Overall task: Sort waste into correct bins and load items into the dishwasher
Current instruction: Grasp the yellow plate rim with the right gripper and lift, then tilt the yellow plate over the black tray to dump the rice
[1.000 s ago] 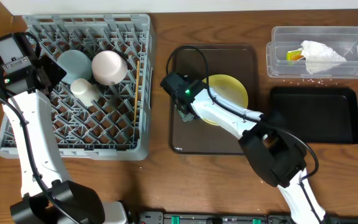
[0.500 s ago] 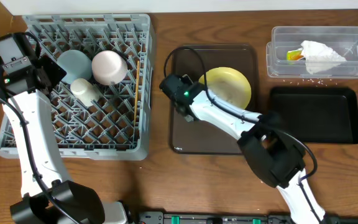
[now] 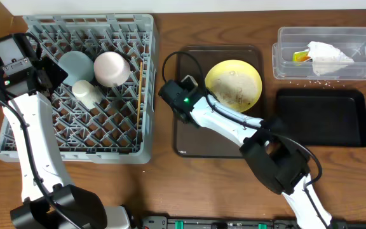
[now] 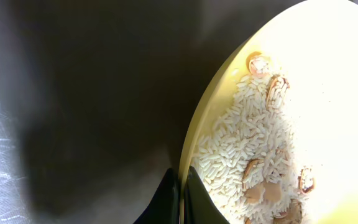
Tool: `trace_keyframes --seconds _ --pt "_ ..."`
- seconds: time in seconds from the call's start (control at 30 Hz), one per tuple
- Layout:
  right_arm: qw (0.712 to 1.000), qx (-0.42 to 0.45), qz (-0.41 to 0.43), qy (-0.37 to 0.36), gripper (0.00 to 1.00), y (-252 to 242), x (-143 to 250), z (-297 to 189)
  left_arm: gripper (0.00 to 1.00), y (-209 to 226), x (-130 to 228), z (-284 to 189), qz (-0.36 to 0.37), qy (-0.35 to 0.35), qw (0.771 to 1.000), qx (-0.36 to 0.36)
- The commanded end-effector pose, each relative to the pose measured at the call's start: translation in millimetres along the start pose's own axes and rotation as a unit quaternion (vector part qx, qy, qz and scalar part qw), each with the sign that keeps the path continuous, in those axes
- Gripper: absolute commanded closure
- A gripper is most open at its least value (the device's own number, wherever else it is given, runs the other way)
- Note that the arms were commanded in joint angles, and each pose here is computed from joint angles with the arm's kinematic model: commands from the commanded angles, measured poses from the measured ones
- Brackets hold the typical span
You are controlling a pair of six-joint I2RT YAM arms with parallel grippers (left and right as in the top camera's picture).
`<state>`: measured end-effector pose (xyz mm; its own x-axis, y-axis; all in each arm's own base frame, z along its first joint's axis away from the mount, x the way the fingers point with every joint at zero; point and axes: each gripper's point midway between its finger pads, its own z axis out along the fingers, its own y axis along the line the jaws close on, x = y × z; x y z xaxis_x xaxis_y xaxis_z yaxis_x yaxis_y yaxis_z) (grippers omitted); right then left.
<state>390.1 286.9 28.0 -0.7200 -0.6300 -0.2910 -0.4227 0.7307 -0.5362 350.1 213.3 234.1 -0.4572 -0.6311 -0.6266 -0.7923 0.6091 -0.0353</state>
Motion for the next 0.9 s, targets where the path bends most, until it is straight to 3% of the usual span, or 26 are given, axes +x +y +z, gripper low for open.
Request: trace_keyframes --seconds 0.0,0.43,0.87 --pt "0.999 0.037 0.006 -0.017 0.99 -13 -14 -6 0.08 2 0 1 0.000 0.001 1.000 -0.005" --pt "0.984 0.087 0.149 -0.049 0.99 -87 -55 -27 0.08 2 0 1 0.000 0.001 1.000 -0.005" --pt "0.941 0.095 0.323 0.035 0.99 -195 -24 -15 0.08 2 0 1 0.000 0.001 1.000 -0.005"
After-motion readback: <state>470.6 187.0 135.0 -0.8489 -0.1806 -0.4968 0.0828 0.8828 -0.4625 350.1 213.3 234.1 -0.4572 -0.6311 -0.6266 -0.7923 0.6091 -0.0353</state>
